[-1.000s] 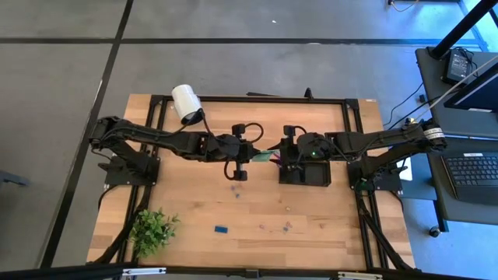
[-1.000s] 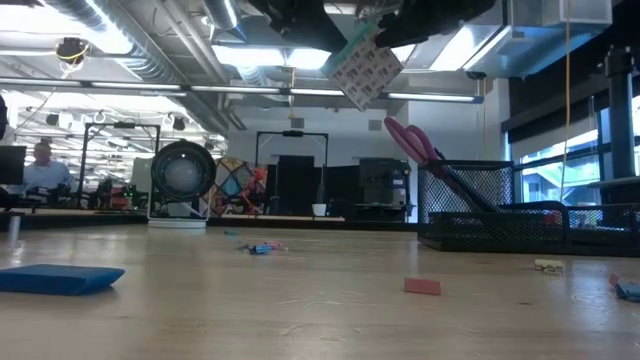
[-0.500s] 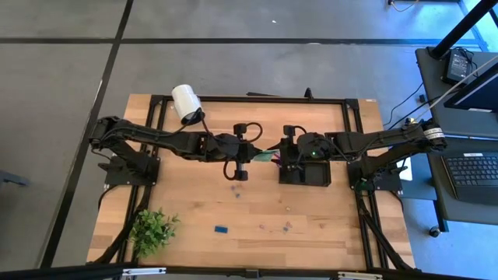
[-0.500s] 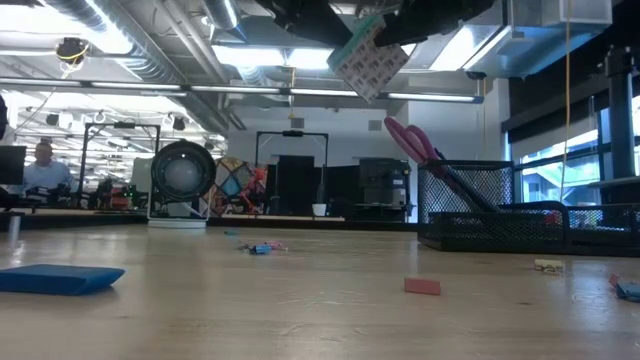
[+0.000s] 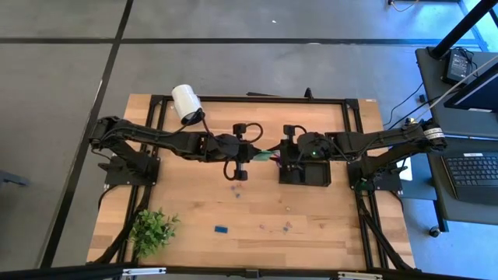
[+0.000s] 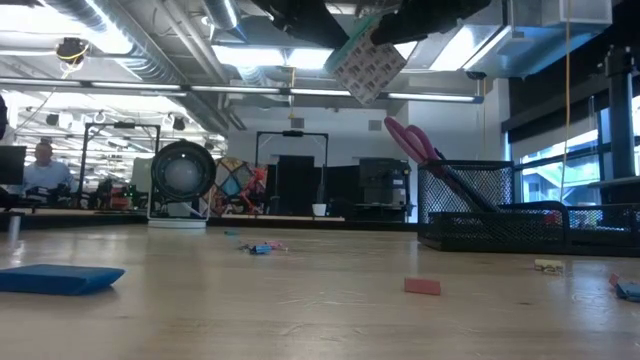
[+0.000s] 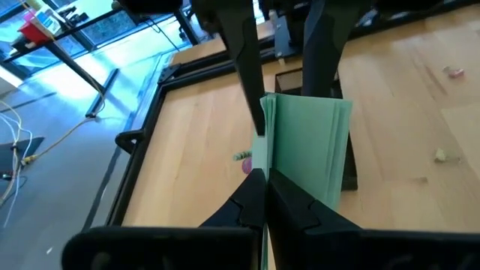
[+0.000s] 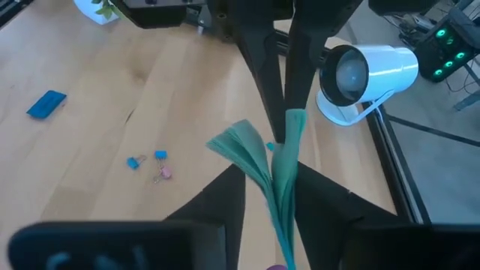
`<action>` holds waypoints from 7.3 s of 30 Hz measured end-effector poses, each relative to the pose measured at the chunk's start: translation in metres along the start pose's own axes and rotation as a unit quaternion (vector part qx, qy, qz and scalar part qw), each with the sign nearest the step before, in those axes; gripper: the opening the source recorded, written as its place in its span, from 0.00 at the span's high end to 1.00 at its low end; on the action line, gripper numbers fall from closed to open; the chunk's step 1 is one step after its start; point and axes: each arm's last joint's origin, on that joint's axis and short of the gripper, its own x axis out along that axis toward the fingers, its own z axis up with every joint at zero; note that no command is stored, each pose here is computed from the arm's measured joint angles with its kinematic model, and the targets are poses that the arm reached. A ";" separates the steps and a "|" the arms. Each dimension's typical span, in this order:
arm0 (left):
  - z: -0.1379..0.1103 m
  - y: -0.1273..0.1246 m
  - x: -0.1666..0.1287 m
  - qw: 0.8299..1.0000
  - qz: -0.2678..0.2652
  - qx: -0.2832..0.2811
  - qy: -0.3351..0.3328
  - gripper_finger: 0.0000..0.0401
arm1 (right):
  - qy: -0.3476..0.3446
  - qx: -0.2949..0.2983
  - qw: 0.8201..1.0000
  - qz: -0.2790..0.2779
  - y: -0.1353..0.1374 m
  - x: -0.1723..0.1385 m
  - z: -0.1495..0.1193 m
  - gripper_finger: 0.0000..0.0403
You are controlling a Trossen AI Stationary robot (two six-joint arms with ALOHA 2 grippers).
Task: Pick and place office supplies into organizer
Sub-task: Put the light blue sticky notes into the black desk organizer
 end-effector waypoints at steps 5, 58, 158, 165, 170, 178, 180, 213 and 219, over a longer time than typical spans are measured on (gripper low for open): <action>-0.005 -0.001 -0.001 0.998 0.042 0.037 0.037 0.99 | 0.000 0.039 0.999 -0.001 0.000 0.000 0.000 0.75; -0.001 -0.010 -0.006 0.991 0.071 0.107 0.039 0.99 | -0.036 0.008 0.999 -0.033 0.002 0.020 0.006 0.54; -0.009 0.054 -0.039 0.990 0.041 -0.136 -0.009 0.75 | -0.161 0.083 0.982 0.051 0.029 -0.148 -0.132 0.99; -0.008 0.054 -0.039 0.990 0.041 -0.136 -0.010 0.75 | -0.123 0.095 0.986 0.054 0.039 -0.131 -0.150 0.99; -0.008 0.054 -0.039 0.990 0.041 -0.136 -0.010 0.75 | -0.097 0.090 0.990 0.055 0.046 -0.121 -0.165 0.99; -0.008 0.054 -0.039 0.990 0.041 -0.136 -0.010 0.75 | -0.074 0.086 0.992 0.054 0.051 -0.112 -0.177 0.99; -0.008 0.054 -0.039 0.990 0.041 -0.136 -0.010 0.75 | -0.067 0.085 0.993 0.040 0.052 -0.110 -0.180 0.99; -0.008 0.054 -0.039 0.990 0.041 -0.136 -0.010 0.75 | -0.026 0.153 0.988 0.016 0.058 -0.099 -0.201 0.99; -0.009 0.054 -0.039 0.990 0.041 -0.133 -0.007 0.75 | -0.042 0.202 0.978 0.009 0.054 -0.104 -0.190 0.99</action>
